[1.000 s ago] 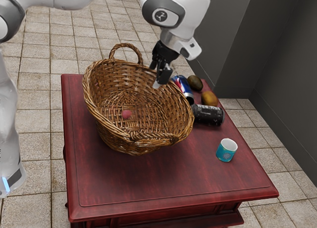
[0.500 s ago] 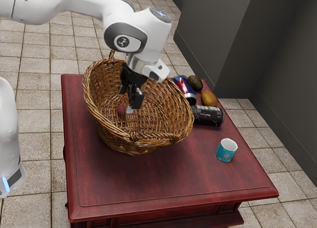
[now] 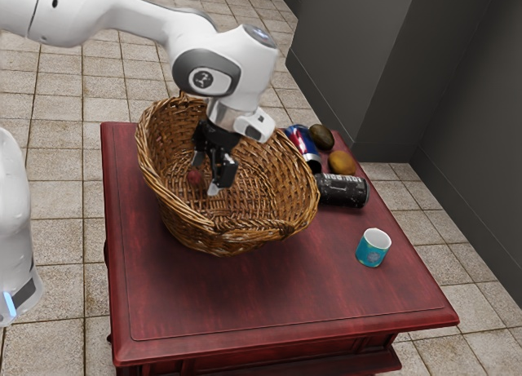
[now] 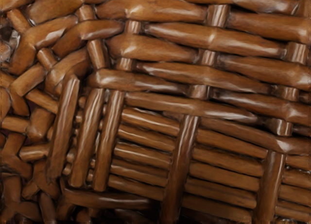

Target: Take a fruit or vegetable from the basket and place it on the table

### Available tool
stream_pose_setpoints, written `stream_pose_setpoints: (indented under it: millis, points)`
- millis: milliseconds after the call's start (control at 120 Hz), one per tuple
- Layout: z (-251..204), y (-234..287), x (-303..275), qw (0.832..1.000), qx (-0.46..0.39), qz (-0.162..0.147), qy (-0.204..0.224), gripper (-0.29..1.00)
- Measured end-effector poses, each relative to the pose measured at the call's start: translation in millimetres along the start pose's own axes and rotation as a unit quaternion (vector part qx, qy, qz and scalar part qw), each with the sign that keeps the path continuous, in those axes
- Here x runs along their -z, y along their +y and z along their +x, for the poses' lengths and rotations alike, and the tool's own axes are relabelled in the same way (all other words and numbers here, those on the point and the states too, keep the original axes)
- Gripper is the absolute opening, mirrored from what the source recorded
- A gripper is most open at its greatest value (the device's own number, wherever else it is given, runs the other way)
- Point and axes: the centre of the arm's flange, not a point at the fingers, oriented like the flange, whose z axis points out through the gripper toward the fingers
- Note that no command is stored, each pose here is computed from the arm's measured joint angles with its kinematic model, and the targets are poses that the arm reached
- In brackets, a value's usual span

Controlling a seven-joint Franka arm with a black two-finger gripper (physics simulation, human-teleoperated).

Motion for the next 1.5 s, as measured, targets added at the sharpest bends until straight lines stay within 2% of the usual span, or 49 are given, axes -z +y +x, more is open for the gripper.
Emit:
stream_pose_setpoints:
  millis: [550, 775, 950, 1500]
  points:
    - [-10.6, -0.5, -12.5, 0.999, 0.015, 0.001, -0.039, 0.69]
    - [-17.5, 11.5, -4.7, 0.999, 0.009, 0.004, -0.031, 0.69]
    - [-33.5, 14.0, 15.7, 1.000, 0.009, 0.007, -0.007, 0.70]
    - [-28.4, 8.6, 1.2, 0.999, 0.027, 0.010, -0.032, 0.70]
